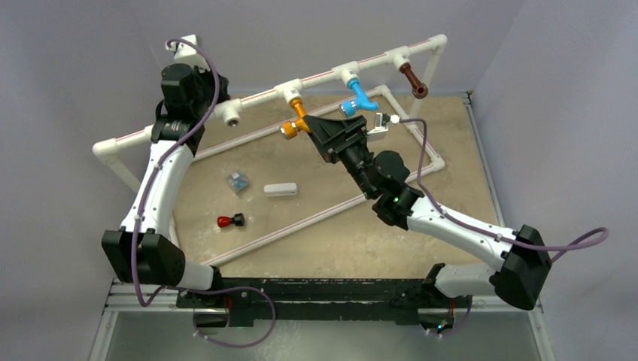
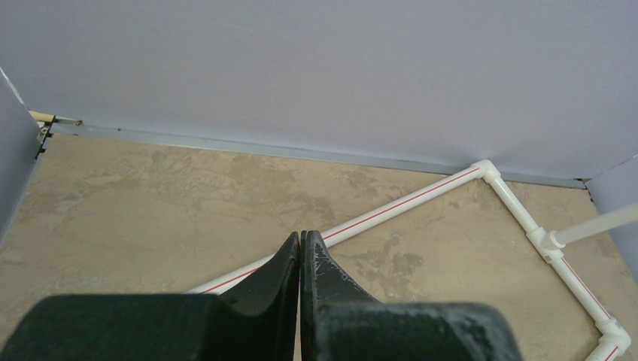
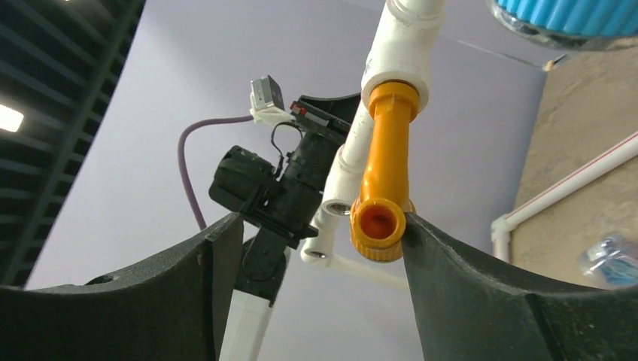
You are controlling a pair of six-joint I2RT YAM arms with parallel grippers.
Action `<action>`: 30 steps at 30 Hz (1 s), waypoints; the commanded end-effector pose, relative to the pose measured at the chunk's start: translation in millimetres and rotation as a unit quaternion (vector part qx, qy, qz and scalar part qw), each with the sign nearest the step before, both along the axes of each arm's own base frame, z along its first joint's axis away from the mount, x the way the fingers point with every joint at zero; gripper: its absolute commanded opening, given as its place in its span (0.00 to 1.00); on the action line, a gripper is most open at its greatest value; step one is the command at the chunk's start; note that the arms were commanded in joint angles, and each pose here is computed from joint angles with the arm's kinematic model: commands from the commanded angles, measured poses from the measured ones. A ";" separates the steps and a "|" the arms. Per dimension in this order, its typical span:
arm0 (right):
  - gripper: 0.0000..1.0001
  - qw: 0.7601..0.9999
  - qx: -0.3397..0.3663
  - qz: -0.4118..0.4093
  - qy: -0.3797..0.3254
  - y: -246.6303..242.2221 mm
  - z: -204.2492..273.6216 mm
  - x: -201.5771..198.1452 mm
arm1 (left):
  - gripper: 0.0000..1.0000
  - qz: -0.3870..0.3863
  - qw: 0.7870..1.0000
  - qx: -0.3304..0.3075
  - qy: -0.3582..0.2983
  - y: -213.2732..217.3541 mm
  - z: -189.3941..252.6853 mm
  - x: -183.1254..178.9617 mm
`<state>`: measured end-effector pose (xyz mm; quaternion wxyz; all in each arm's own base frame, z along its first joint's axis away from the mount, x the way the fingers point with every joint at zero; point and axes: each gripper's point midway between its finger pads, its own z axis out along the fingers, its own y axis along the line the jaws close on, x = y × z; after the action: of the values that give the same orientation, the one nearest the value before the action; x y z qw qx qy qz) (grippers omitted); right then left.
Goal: Install the water faucets
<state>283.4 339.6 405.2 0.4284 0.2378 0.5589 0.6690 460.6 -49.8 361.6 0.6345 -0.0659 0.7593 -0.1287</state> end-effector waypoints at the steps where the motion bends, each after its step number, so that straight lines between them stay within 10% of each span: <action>1: 0.77 0.997 -0.049 -0.044 -0.046 -21.3 15.2 -3.7 | 0.00 -0.002 0.991 0.000 0.133 -0.9 -85.5 -10.5; 9: 0.77 0.973 -0.146 -0.128 -0.125 -54.2 41.2 -3.3 | 0.00 -0.002 0.991 0.000 0.134 -1.0 -86.3 -10.2; 15: 0.75 0.910 -0.277 -0.183 -0.248 -67.4 78.6 -5.6 | 0.00 -0.002 0.991 0.000 0.134 -0.9 -86.5 -10.1; 30: 0.75 0.579 -0.587 -0.123 -0.553 -38.4 69.8 -28.7 | 0.00 -0.003 0.991 0.000 0.134 -1.2 -85.7 -10.0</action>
<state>272.1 288.2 480.9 0.7839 -0.2501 0.5178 0.2344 460.5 -49.9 361.5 0.6341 -0.0659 0.7596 -0.1289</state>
